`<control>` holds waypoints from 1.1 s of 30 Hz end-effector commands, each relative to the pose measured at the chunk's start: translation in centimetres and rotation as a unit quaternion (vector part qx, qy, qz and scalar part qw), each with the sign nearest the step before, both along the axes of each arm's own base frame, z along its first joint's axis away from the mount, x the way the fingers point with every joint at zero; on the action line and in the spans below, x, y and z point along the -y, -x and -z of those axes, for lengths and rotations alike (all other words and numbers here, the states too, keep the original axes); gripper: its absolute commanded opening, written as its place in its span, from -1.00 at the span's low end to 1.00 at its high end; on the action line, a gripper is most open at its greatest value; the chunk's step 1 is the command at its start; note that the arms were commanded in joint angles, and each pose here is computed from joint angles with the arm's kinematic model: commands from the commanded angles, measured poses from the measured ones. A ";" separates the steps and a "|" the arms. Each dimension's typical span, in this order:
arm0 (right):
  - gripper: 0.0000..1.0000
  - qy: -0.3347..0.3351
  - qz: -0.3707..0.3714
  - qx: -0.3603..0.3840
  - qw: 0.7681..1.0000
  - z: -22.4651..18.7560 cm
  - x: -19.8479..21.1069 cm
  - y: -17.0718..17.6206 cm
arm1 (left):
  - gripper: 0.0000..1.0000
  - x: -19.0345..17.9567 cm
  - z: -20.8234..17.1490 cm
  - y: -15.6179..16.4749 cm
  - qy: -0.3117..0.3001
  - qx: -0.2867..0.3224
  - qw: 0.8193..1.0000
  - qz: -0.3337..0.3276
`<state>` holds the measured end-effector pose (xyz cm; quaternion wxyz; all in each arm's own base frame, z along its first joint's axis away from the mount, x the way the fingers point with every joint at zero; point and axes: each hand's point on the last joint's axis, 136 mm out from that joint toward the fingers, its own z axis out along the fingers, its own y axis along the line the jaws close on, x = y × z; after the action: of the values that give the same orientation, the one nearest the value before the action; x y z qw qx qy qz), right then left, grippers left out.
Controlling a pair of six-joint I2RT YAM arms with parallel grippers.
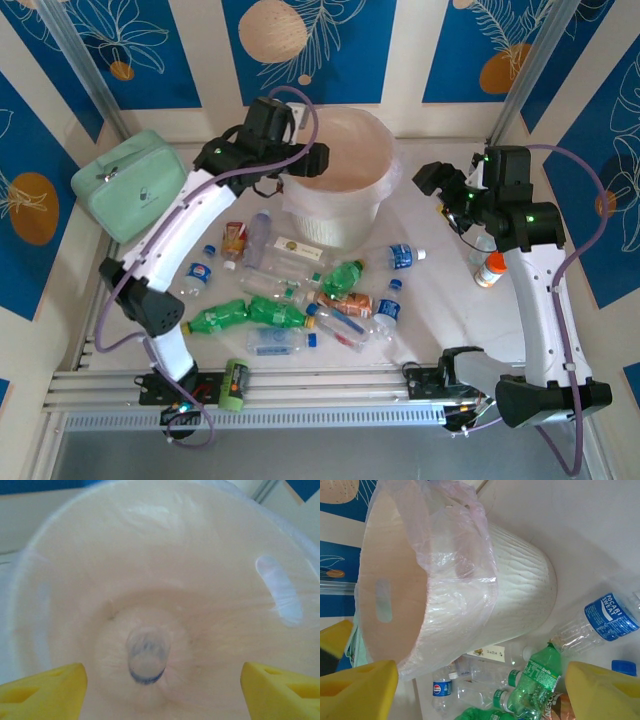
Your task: Put the plastic bottles in the bin
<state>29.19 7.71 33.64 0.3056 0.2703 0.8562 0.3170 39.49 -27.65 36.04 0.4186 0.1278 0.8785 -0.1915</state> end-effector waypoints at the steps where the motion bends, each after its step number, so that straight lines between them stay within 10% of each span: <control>1: 0.74 0.004 -0.008 0.012 1.000 -0.9 0.0 0.5 | 0.60 -5.3 -4.3 1.2 0.018 0.046 0.996 -0.072; 12: 0.74 0.016 -0.036 0.013 0.999 0.0 -1.2 1.1 | 0.29 -17.3 4.8 3.8 0.072 -0.067 0.972 -0.212; 33: 0.73 0.033 -0.088 -0.011 0.996 4.3 -6.0 3.8 | 0.36 -13.5 23.0 -4.7 0.022 -0.209 0.968 -0.135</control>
<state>25.06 13.54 28.66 0.2567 0.1835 0.8979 0.3070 42.86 -13.95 12.15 0.2335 -0.0738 0.9528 -0.1793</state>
